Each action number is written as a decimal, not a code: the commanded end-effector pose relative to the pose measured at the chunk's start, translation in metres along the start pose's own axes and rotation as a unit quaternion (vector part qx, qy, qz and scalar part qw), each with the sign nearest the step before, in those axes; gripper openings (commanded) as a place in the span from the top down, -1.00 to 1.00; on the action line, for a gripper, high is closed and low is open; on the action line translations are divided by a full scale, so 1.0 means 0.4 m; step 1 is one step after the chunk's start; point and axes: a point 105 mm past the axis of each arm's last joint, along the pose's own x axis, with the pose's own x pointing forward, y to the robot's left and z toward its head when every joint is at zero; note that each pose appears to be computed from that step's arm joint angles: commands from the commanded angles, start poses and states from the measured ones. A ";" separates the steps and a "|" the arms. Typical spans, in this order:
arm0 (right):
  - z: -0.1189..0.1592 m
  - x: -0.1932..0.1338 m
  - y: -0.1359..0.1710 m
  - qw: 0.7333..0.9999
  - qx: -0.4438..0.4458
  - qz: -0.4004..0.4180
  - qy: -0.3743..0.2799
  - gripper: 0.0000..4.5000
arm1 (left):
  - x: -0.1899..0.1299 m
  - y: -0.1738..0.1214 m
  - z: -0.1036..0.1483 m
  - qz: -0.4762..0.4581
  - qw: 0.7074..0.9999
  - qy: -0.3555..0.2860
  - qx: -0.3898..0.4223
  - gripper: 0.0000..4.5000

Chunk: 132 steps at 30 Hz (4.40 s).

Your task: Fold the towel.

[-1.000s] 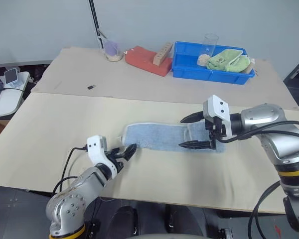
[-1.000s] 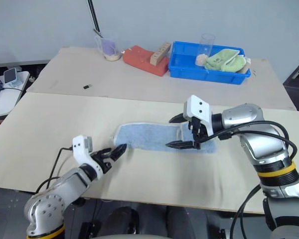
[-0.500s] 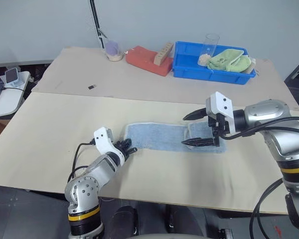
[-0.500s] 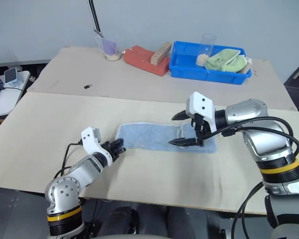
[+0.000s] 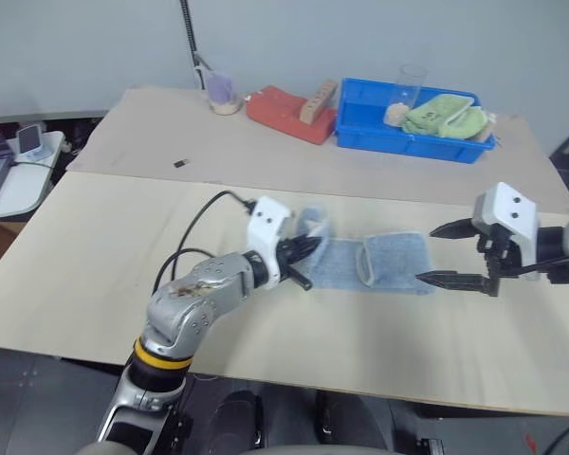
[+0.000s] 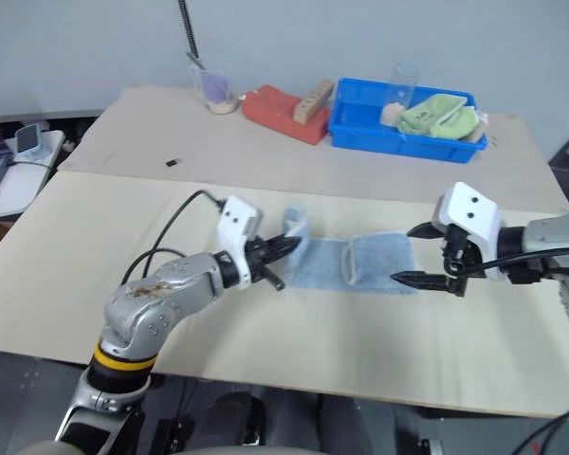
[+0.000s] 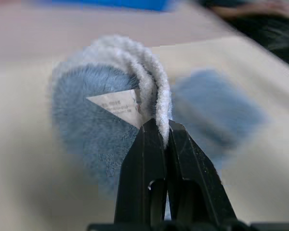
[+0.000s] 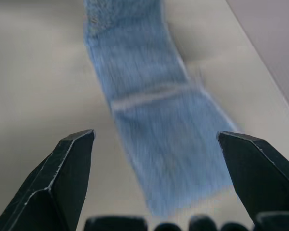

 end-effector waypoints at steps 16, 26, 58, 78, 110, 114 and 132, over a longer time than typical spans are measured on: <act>0.012 -0.077 0.062 0.996 0.030 -0.082 0.004 -1.00 | 0.250 -0.101 -0.017 -0.129 0.989 -0.017 0.073 0.16; 0.052 -0.030 0.006 0.985 0.004 -0.152 -0.078 -1.00 | 0.123 -0.019 0.094 -0.126 0.979 -0.075 0.141 -0.62; -0.137 0.267 -0.041 0.945 0.143 -0.277 -0.103 0.98 | 0.156 0.104 -0.196 -0.004 0.991 0.054 0.124 1.00; -0.039 0.233 -0.055 0.925 0.112 -0.326 -0.162 0.98 | 0.159 0.059 -0.064 -0.007 0.991 -0.045 0.128 1.00; -0.102 0.094 -0.104 0.944 0.163 -0.261 -0.121 -1.00 | -0.163 0.025 0.063 -0.217 0.948 -0.043 0.228 -0.88; -0.134 0.121 -0.119 0.942 0.208 -0.240 -0.106 -1.00 | -0.243 0.007 0.115 -0.244 0.952 -0.035 0.183 -1.00; -0.185 0.258 -0.085 0.940 0.309 -0.125 -0.068 -0.46 | -0.311 -0.039 0.110 -0.268 0.929 0.005 0.254 -1.00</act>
